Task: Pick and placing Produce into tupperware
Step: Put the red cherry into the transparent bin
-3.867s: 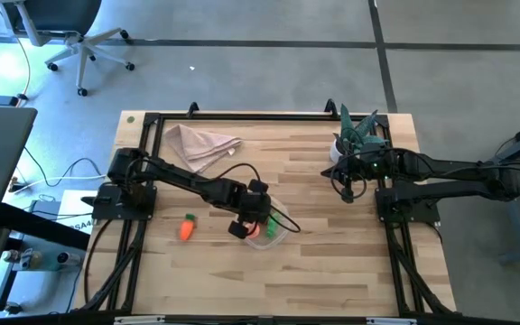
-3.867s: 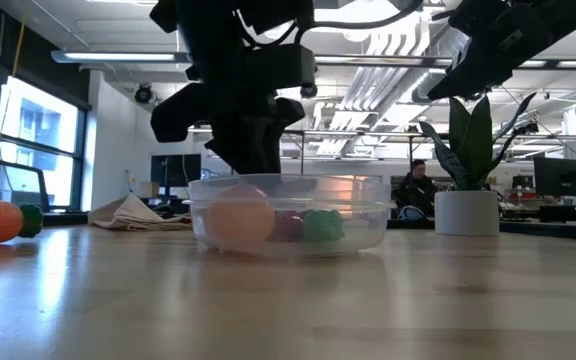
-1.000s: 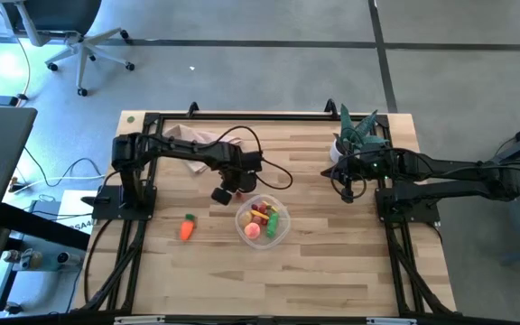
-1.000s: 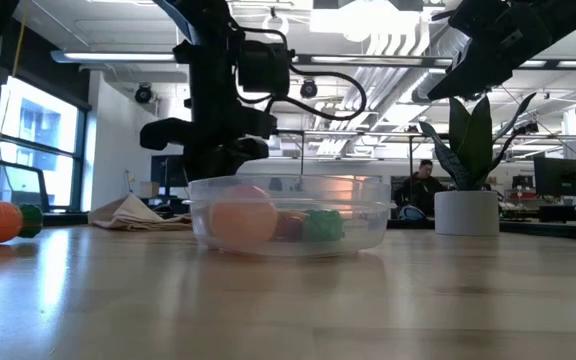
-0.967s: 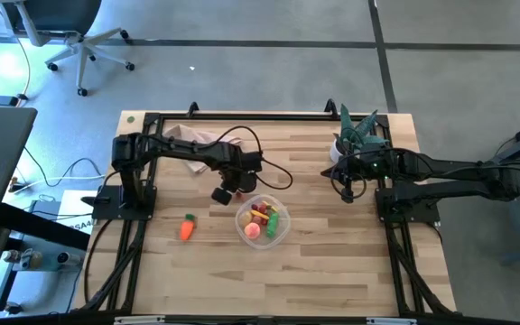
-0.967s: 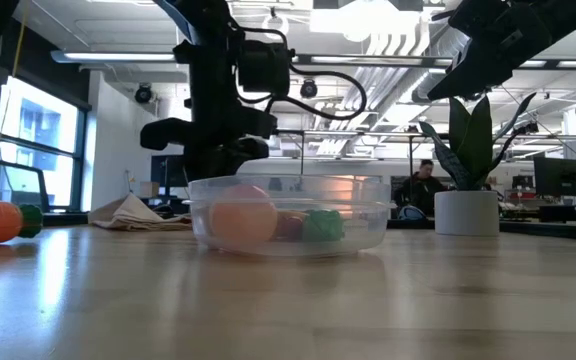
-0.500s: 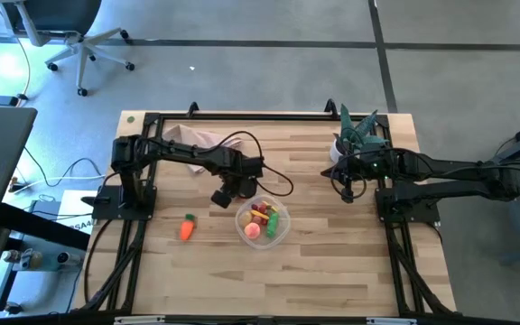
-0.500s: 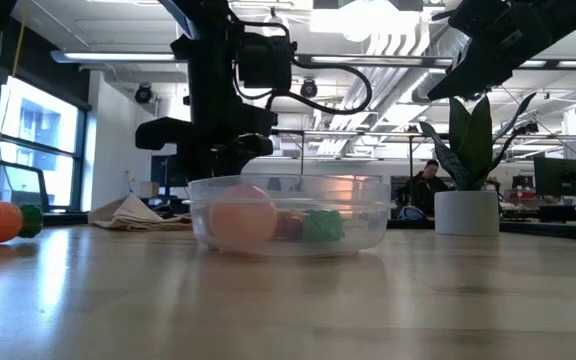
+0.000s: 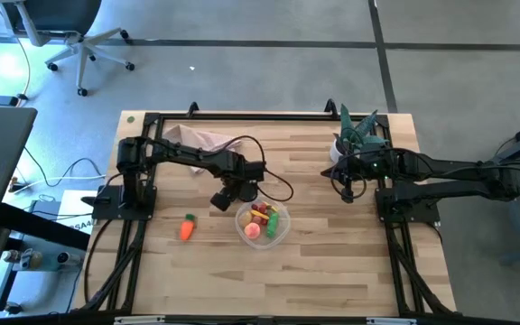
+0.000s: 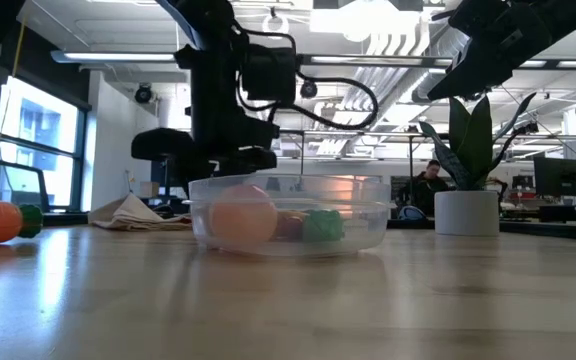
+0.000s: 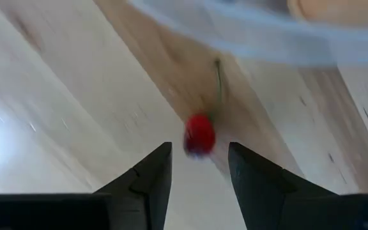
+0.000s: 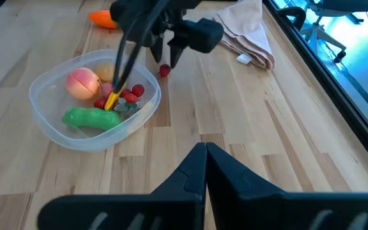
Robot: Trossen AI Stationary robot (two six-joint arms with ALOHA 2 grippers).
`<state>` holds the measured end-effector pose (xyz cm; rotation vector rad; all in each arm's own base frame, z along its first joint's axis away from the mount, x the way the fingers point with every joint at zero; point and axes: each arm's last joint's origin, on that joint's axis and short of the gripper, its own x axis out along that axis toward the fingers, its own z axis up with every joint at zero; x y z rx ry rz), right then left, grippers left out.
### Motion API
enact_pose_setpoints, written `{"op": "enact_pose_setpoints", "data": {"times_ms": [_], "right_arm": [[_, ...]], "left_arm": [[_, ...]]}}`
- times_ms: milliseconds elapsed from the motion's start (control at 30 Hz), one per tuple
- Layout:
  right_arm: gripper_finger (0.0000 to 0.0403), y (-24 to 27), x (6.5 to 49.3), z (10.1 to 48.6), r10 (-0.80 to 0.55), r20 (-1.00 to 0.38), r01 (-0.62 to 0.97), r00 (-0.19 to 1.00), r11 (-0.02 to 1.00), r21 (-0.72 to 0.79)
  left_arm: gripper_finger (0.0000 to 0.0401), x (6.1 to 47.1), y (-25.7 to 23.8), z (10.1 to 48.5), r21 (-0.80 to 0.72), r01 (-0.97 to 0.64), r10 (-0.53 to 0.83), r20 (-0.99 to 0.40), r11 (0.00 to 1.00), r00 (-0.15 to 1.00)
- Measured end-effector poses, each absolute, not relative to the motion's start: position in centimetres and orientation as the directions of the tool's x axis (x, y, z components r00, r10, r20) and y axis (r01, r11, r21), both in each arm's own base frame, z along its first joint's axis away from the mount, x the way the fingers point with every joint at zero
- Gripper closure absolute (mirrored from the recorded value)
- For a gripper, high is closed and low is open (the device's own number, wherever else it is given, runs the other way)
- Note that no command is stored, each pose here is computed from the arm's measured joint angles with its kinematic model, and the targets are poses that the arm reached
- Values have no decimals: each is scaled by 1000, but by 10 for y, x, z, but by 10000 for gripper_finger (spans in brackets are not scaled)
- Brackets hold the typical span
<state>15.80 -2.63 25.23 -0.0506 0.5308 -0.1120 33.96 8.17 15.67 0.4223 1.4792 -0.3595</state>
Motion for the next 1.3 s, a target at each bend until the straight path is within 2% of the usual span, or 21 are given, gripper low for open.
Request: {"op": "enact_pose_setpoints", "data": {"times_ms": [500,1100,1300], "right_arm": [[403,-26,158,252,-119,-501,93,857,993,-77],[403,-26,158,252,-119,-501,93,857,993,-77],[403,-26,158,252,-119,-502,93,857,993,-77]], "left_arm": [[256,345,79,141,11,518,-17,-999,855,50],[256,344,79,141,-2,494,-25,-999,869,40],[277,344,79,141,-5,480,-26,-999,877,37]]}}
